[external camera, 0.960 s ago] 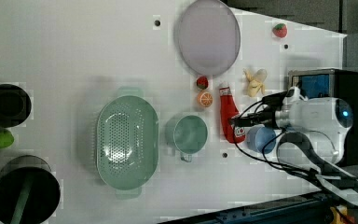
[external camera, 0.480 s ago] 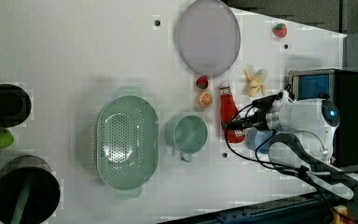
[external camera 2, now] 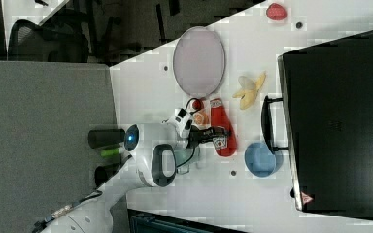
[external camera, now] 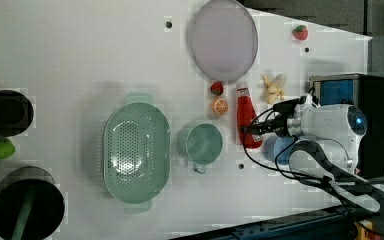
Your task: Pick Ketchup from the table and place it in strainer.
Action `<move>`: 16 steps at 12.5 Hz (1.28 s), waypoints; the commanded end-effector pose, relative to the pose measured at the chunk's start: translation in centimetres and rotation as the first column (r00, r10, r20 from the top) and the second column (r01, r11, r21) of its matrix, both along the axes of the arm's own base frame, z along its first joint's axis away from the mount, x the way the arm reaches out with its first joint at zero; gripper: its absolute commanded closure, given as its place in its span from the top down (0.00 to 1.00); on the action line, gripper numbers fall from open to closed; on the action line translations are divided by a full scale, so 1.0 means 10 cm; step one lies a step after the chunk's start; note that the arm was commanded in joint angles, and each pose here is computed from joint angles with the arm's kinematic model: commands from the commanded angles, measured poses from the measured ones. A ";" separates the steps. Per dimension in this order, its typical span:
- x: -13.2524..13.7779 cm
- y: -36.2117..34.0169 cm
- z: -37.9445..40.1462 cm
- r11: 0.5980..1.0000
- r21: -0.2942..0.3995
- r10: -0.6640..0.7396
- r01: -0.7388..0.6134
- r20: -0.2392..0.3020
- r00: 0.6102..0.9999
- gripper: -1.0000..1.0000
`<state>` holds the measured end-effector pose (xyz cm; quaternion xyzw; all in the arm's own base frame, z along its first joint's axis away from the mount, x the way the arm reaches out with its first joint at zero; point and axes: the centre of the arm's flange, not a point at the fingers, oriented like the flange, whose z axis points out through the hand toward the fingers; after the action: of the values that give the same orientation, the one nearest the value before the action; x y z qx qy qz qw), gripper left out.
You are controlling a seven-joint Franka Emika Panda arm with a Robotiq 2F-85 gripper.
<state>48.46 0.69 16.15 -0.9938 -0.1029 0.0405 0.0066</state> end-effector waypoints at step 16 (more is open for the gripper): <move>-0.24 2.36 2.53 0.985 -0.029 -0.166 0.167 0.032 0.986 0.63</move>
<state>47.89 21.03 44.22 -0.9983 -0.0578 -0.0061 -0.0006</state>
